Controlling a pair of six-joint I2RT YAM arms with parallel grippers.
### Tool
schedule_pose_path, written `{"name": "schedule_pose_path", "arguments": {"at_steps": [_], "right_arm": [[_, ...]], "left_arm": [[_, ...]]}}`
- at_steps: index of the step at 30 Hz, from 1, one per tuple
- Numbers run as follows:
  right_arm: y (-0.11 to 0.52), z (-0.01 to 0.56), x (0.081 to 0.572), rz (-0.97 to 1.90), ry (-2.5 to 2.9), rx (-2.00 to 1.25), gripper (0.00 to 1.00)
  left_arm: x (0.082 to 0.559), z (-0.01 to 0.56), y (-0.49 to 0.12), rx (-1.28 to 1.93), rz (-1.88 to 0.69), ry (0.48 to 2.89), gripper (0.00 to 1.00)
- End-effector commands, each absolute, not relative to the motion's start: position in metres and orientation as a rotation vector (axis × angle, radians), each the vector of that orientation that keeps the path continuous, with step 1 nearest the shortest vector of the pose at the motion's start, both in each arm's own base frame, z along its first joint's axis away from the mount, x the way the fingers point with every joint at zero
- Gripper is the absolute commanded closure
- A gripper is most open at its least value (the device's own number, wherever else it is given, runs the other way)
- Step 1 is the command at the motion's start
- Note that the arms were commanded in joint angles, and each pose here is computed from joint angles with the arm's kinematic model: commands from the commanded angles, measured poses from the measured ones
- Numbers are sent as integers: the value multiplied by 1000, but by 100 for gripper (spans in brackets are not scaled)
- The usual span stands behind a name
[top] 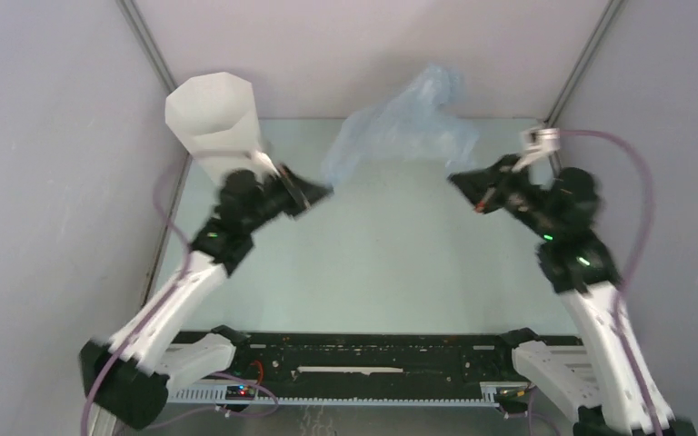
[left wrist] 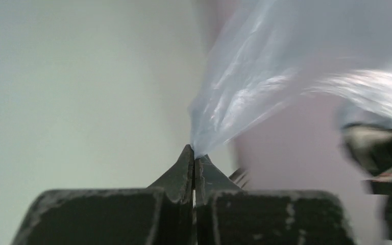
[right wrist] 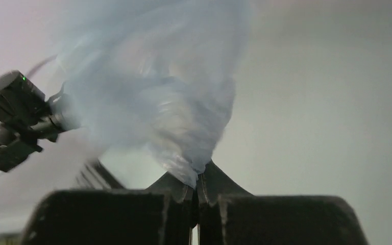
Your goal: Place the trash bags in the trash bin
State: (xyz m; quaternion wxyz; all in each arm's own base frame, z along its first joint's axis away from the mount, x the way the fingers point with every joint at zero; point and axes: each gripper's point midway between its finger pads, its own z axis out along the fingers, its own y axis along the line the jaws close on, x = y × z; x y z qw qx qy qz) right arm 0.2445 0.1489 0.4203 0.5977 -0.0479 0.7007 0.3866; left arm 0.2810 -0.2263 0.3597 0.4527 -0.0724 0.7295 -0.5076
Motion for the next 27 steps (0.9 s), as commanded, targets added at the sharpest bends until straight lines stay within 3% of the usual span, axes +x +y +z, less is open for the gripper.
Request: {"name": "schedule_pose_path", "arguments": {"at_steps": [1,4,8,14,17,19,21,23,27], "right_arm": [[176,144,213,981,2477,-29,100],[184,117,183,986,2499,-42,100],[177,156,213,953,2315,-34,100],[170,289,281,939,2213,-93,100],[169,393,274,881,2007,-189,100],[165,424,260,835,1887,-213,100],[163,422,249,838,1836,-215,100],[168,383,245,882,1891,-197,100],[173,223,228,930,2294,-67,100]], "left_arm": [[215,111,-222,-492,-1105,2486,100],[191,112,-222,-430,-1078,2458,100],[219,155,-216,-401,-1046,2332,100],[292,348,-237,-142,-1063,2044,100],[285,453,-234,-33,-1063,1807,100],[275,476,-224,-40,-1024,1728,100],[276,446,-214,-107,-978,1778,100],[276,377,-211,-189,-950,1925,100],[239,190,-208,-343,-918,2330,100]]}}
